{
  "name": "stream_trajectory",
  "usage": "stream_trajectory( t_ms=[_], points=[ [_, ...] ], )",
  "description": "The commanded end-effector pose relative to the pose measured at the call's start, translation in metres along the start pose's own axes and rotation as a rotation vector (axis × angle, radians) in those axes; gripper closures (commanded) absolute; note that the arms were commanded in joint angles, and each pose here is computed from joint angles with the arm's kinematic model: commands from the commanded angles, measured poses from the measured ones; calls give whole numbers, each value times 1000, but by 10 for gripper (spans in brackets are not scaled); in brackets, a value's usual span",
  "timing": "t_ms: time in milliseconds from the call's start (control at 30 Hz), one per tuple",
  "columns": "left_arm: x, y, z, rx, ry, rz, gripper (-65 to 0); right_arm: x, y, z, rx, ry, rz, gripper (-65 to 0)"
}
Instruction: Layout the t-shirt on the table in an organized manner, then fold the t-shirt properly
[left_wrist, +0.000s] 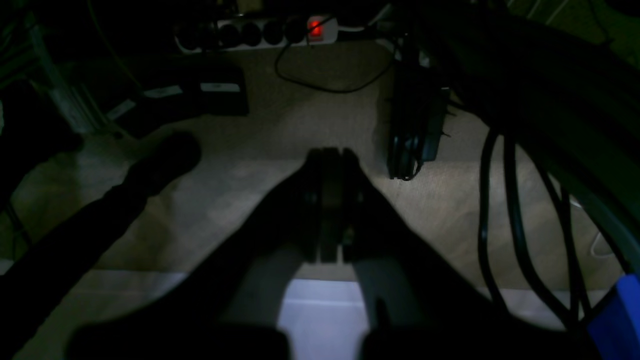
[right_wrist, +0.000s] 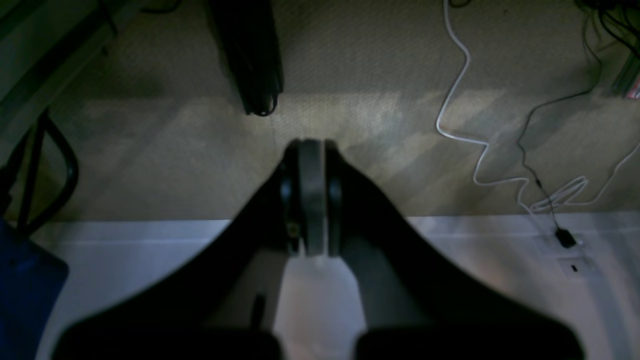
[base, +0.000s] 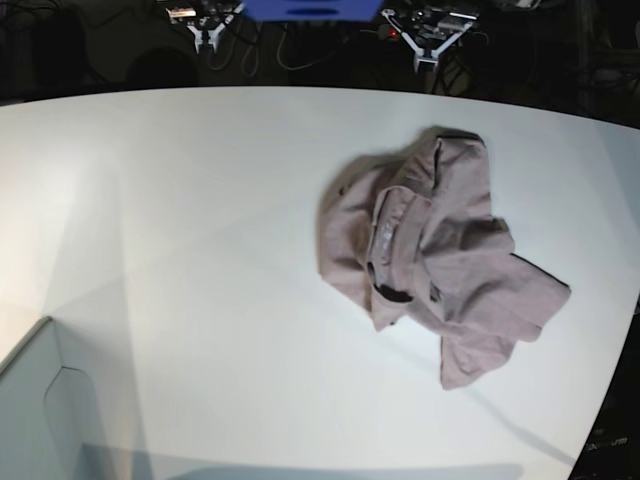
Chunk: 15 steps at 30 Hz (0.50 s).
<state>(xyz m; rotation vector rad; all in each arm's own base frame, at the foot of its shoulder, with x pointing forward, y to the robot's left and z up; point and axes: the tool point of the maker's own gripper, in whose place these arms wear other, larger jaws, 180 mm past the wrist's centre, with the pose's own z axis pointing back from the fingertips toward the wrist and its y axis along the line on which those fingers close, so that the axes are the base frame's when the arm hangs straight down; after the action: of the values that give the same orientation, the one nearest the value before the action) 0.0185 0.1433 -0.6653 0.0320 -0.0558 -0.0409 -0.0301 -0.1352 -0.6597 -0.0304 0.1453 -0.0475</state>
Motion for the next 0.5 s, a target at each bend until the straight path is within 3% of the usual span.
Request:
stream_trajectory(
  t_ms=[0, 200, 467],
  points=[
    [-14, 1, 1, 2, 21, 0, -1, -9, 5, 0, 20, 10, 3, 0],
    [-22, 16, 8, 20, -65, -10, -1, -16, -2, 17, 11, -116, 7, 0],
    [-21, 38, 56, 37, -260, -68, -1, 5, -14, 85, -5, -375, 26, 0]
  ],
)
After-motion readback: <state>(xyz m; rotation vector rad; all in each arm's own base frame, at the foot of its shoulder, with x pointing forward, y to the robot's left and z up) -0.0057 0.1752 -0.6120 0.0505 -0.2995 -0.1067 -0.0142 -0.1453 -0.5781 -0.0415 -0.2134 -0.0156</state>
